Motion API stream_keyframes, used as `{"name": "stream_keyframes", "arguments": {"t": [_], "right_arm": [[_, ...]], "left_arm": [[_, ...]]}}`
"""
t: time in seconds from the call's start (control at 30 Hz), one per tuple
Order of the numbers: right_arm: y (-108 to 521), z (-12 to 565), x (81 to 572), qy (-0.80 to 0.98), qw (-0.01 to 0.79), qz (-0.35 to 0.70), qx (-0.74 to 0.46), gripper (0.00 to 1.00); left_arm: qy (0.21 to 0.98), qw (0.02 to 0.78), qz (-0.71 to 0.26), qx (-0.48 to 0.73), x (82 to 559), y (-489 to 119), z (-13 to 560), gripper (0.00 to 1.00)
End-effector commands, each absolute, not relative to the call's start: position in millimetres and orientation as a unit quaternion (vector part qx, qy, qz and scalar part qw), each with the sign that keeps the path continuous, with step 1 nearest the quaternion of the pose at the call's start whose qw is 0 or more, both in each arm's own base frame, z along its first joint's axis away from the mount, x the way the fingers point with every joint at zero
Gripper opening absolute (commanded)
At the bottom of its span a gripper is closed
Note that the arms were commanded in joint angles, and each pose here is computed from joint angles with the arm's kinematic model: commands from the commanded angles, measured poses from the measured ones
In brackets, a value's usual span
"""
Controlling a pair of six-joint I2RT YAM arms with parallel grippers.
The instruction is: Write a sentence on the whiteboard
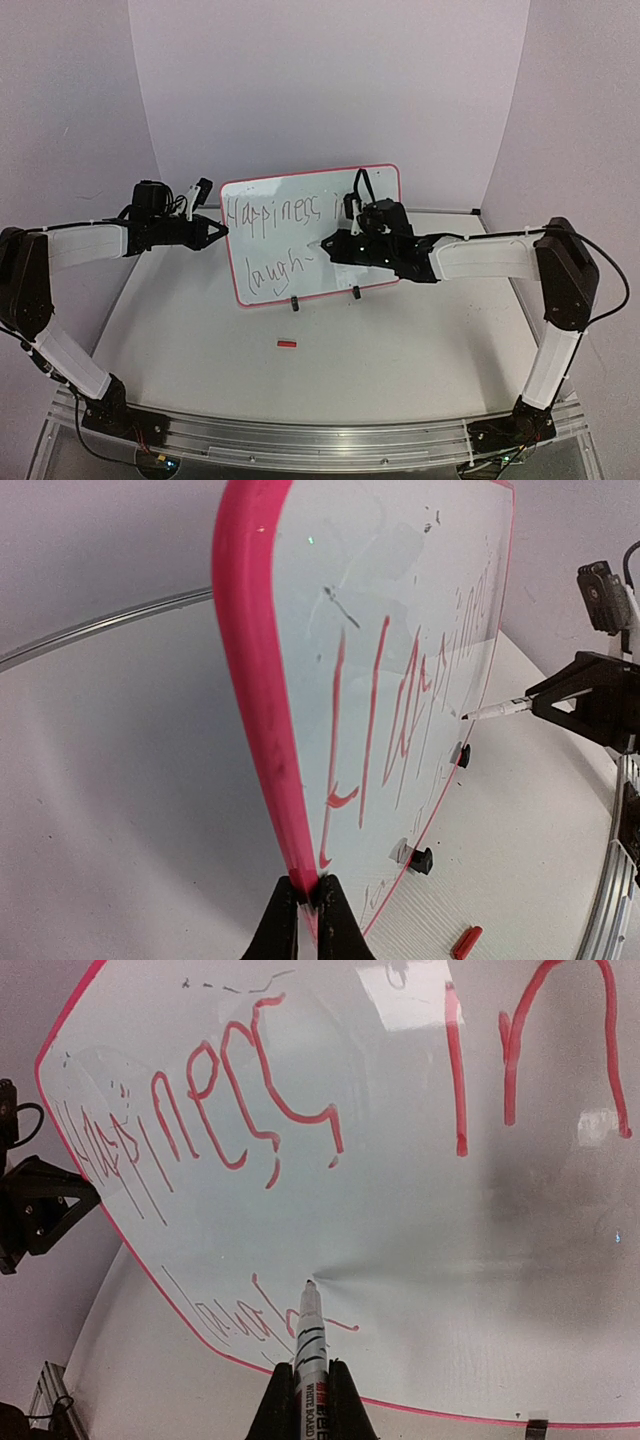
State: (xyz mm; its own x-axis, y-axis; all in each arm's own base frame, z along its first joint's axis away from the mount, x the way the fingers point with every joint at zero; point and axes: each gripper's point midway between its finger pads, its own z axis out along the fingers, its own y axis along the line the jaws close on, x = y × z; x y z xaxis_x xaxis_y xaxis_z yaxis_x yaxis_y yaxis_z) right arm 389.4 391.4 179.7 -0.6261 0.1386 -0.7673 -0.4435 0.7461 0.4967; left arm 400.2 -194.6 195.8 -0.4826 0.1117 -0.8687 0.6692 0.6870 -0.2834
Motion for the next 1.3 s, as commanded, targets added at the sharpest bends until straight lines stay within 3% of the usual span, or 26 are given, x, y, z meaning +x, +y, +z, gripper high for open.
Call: {"name": "stream_keyframes", "arguments": {"t": [0.0, 0.8, 1.27], "right_arm": [[391, 181, 399, 0.832, 0.426, 0.346, -0.081, 0.0], [381, 106, 366, 0.877, 0.331, 0.34, -0.072, 0.0], [359, 144, 381, 0.867, 0.401, 0.29, -0.065, 0.0]], "left_arm": [[0.795, 0.469, -0.283, 0.259, 407, -191, 208, 0.0], [0.795, 0.469, -0.285, 0.259, 408, -191, 207, 0.0], [0.795, 0.469, -0.284, 0.258, 408, -191, 207, 0.0]]}}
